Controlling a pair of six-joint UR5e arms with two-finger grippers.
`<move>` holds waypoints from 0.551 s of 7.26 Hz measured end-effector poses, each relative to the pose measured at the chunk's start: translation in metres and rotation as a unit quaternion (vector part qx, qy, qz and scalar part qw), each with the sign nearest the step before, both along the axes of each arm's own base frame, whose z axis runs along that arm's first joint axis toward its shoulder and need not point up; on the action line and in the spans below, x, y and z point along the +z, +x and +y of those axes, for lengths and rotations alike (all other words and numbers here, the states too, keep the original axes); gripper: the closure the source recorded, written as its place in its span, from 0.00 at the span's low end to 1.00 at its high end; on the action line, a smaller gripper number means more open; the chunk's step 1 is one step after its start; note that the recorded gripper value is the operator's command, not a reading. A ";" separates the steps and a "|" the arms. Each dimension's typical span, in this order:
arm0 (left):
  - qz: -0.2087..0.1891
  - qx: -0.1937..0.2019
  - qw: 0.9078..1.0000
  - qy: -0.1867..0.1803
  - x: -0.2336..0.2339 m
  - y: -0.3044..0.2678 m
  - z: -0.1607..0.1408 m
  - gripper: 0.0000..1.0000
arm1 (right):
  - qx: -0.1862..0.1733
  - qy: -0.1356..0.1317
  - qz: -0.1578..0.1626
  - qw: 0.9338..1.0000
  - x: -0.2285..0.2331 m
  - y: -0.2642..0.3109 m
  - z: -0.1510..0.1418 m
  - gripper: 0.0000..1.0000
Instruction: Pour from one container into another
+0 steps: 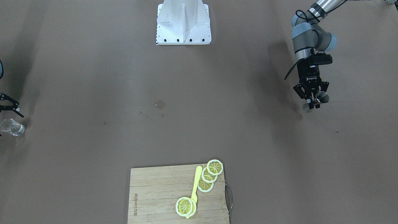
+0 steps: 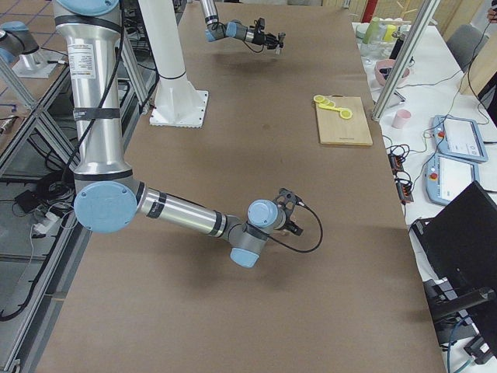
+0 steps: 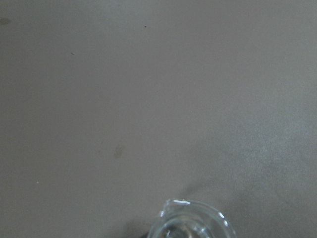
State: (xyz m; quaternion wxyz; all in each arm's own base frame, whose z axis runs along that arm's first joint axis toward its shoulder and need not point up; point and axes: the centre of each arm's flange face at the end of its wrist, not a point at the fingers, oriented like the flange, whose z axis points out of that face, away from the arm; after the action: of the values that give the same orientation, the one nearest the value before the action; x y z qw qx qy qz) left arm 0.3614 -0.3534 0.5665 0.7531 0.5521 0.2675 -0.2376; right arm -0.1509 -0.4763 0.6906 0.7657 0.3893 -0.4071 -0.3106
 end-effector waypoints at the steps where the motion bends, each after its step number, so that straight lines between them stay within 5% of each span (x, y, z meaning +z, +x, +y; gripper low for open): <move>1: -0.002 0.000 1.000 -0.001 0.001 0.000 0.000 1.00 | 0.000 -0.013 -0.008 1.000 0.000 0.000 0.002 0.00; 4: -0.010 0.003 1.000 -0.004 0.009 0.008 -0.001 1.00 | -0.013 -0.058 -0.031 0.998 0.005 0.012 0.018 0.00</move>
State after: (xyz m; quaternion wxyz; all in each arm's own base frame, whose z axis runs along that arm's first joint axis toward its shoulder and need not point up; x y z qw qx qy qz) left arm 0.3691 -0.3543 0.5757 0.7585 0.5506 0.2608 -0.2313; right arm -0.1393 -0.4587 0.6952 0.7699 0.3486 -0.4531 -0.2837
